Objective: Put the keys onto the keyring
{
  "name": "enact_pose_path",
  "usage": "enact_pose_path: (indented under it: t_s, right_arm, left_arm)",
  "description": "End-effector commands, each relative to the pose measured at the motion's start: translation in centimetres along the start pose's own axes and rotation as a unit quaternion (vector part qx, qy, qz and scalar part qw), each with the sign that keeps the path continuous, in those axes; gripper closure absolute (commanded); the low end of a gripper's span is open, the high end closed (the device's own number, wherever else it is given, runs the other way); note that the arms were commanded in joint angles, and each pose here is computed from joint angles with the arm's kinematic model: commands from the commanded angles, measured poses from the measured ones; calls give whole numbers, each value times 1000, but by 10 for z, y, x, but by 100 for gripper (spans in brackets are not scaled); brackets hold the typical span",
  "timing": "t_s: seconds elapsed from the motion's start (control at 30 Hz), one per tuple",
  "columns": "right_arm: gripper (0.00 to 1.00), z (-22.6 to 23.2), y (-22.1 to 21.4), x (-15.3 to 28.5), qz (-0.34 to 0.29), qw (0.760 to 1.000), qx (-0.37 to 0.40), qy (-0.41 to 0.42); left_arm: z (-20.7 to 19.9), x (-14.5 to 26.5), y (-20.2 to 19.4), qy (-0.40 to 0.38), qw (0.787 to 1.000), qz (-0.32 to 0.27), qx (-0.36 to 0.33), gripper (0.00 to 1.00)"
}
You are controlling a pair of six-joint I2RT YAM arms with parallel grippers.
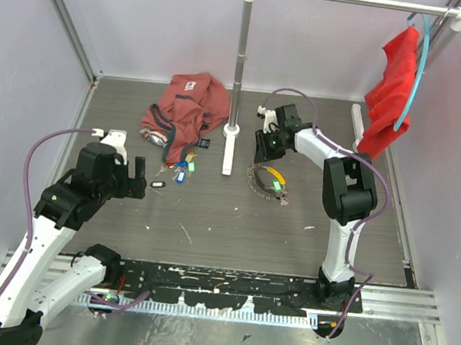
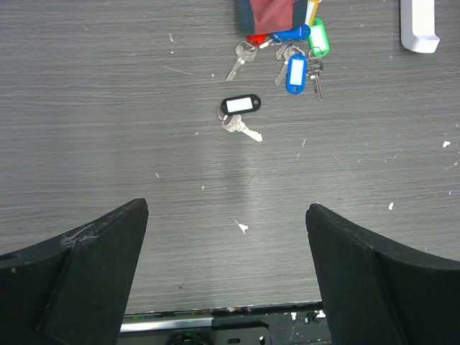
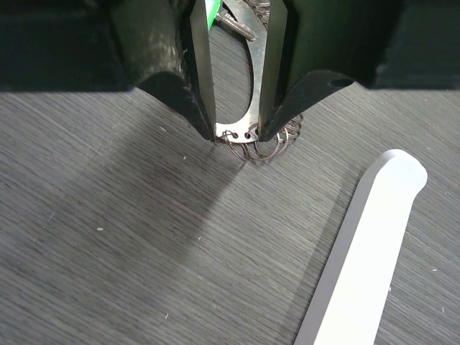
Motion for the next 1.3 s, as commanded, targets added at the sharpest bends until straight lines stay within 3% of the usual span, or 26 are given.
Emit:
enact_pose_path:
  t_s: [0.0,0.37,0.8,1.27]
  right_arm:
    - [64,0,11,0,-13,1000,13,9]
    - [72,2,9,-6,-7,1000,11,28]
    - [99,8,17,9,-29,999,30,34]
    - [99,57,33,84,-142,984,108,-30]
  left_arm:
    - [-2,-3,2,-10,1000,-9,-5,1]
    - [-2,-4,2,-8,1000,-7,-6,2]
    - [-2,-4,2,-7,1000,-7,-6,2]
    - [-3,7,7,-23,999,-37,3,2]
Point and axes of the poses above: each gripper's point midway between its finger pads, its own x axis back along the fingers, its own z axis along the line the jaws close on, y = z × x, the point moved 7 cm from there along x, back along the fingers, and after that the axes turned 6 degrees about x, right-handed, at the moved point
